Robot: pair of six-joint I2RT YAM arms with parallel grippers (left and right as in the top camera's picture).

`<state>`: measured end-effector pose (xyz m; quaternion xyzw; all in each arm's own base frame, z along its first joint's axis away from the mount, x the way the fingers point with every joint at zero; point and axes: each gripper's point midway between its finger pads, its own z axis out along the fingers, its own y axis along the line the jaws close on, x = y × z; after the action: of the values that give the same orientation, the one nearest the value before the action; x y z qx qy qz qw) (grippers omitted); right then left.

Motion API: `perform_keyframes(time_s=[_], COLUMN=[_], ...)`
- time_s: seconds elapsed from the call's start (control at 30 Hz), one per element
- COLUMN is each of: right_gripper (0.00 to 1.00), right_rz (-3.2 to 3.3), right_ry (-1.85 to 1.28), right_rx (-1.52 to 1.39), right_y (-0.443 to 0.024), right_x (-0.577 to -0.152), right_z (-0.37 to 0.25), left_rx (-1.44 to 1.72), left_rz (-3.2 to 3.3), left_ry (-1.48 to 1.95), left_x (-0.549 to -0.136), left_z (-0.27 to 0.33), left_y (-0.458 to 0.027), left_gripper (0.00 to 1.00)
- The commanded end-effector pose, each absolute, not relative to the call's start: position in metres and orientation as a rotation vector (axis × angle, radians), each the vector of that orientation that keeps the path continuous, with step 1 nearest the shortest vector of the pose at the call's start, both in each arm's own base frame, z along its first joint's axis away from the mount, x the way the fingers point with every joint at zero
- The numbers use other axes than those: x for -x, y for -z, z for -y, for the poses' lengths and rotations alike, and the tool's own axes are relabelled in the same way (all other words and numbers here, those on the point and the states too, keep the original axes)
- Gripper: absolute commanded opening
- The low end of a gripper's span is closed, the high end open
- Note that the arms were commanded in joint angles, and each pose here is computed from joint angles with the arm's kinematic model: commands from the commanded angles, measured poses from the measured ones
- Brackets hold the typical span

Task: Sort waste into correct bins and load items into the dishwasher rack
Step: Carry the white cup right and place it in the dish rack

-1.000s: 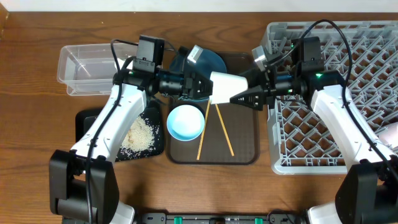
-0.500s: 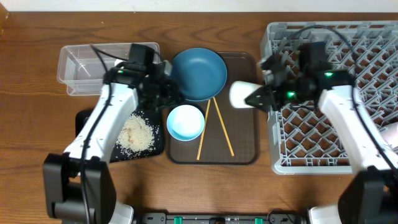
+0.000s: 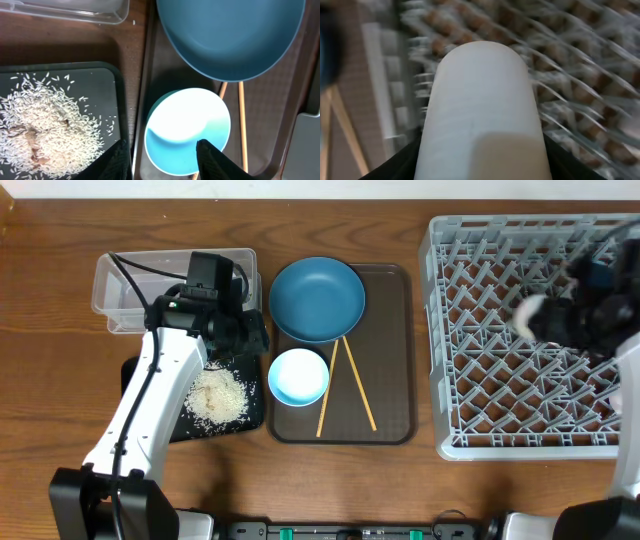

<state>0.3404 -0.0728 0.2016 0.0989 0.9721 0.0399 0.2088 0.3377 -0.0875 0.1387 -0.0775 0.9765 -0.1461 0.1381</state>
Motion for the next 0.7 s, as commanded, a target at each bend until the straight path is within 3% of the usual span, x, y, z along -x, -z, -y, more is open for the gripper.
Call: perform_keyframes(time_s=[0.0,0.33,0.67], right_gripper=[0.42,0.43,0.47], right_rz=[-2.717,-2.798,-2.928], right_ry=[0.045,0.236,0.206], right_rx=[-0.553,-0.932,-1.032], right_y=[-0.194,-0.168,-0.132], right_x=[-0.325,-0.276,-0.264], right_z=[0.120,0.178,0.188], left_rx=[0.206,0.205,0.205], left_rz=[-2.819,-2.819,-2.822], left_ry=[0.383,0.383,0.382], left_x=[-0.338,-0.338,-0.338], left_z=[0.083,0.084,0.084], left_y=[-0.140,-0.140,-0.140], left_gripper=[0.47,0.47,0.47])
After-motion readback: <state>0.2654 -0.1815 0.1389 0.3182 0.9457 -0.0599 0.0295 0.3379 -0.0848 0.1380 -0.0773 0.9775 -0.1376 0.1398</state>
